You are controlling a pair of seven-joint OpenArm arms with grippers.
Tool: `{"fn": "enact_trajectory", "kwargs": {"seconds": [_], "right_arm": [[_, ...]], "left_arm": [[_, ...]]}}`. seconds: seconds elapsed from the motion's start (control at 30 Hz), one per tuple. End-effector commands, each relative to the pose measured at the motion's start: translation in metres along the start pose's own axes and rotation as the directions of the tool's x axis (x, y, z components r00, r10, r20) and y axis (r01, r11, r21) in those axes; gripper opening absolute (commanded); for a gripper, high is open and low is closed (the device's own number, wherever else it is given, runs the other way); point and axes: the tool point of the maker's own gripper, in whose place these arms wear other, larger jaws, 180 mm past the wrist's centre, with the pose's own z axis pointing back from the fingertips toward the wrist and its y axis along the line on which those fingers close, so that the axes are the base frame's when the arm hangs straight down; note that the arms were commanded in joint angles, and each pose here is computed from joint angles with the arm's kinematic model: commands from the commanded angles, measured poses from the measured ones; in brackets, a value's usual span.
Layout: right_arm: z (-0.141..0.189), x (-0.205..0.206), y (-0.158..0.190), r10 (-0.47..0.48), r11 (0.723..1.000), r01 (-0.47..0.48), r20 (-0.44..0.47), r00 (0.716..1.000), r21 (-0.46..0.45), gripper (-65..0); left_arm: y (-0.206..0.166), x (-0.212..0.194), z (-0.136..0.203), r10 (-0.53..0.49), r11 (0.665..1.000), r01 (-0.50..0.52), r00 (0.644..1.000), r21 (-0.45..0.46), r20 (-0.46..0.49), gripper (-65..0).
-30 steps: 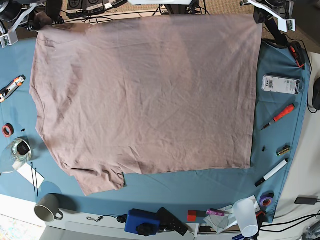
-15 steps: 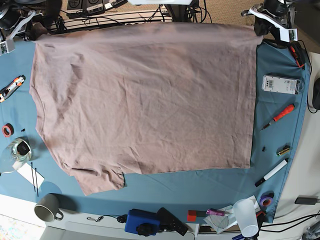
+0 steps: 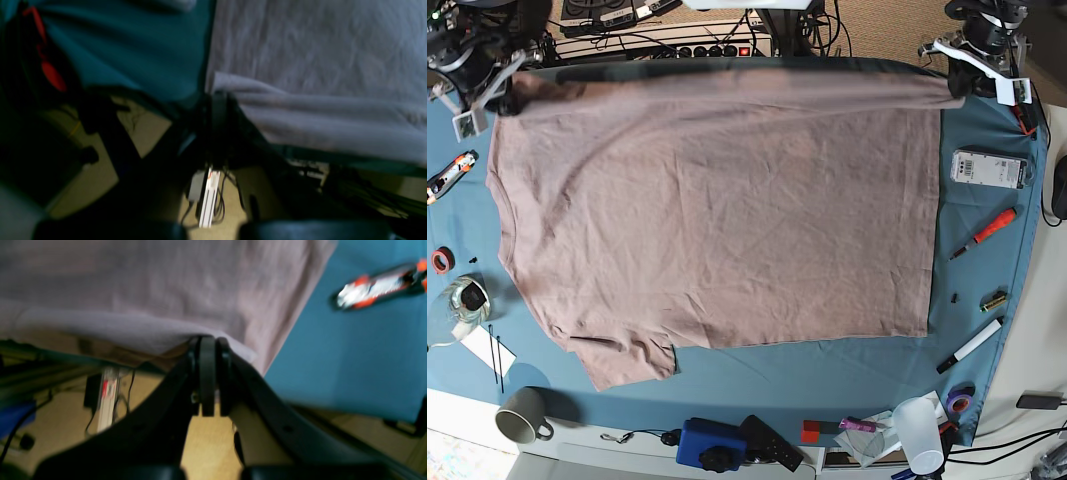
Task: Fold the T-shirt properly
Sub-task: 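Fold the collar edge over toward the hem with both grippers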
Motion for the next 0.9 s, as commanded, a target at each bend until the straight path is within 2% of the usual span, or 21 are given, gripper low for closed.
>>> {"fn": "enact_trajectory", "kwargs": {"seconds": [0.0, 0.17, 0.3, 0.37, 0.5, 0.7, 0.87], "right_arm": [[0.004, 0.011, -0.005, 0.023, 1.0, -0.022, 0.03, 0.999, -0.018, -65.0], [0.002, 0.019, -0.011, 0.014, 0.999, -0.012, 0.053, 0.998, -0.045, -65.0], [0.003, 0.023, -0.022, 0.033, 0.994, -0.025, 0.073, 0.997, -0.106, -65.0], [0.003, 0.025, -0.024, 0.038, 0.993, -0.028, 0.082, 0.996, -0.117, -65.0], [-0.002, 0.03, -0.032, 0.019, 0.991, -0.006, 0.1, 0.995, -0.131, -65.0], [-0.024, 0.025, -0.053, -0.086, 0.988, 0.1, 0.115, 0.99, -0.114, -65.0], [-0.04, 0.03, -0.076, -0.119, 0.985, 0.131, 0.111, 0.987, -0.108, -65.0]], "left_arm": [[-0.001, 0.011, 0.002, -0.017, 1.0, 0.017, 0.999, -0.004, 0.04, -65.0], [-0.006, 0.019, -0.001, -0.016, 1.0, 0.017, 0.997, -0.02, 0.077, -65.0], [-0.03, 0.015, -0.009, -0.029, 0.996, 0.035, 0.997, -0.087, 0.068, -65.0], [-0.036, 0.02, -0.016, -0.076, 0.994, 0.082, 0.993, -0.067, 0.091, -65.0], [-0.03, 0.035, -0.027, -0.104, 0.995, 0.102, 0.986, 0.022, 0.133, -65.0], [-0.029, 0.048, -0.03, -0.128, 0.992, 0.126, 0.978, 0.021, 0.166, -65.0], [-0.02, 0.05, -0.044, -0.134, 0.991, 0.132, 0.977, 0.027, 0.163, -65.0]]}}
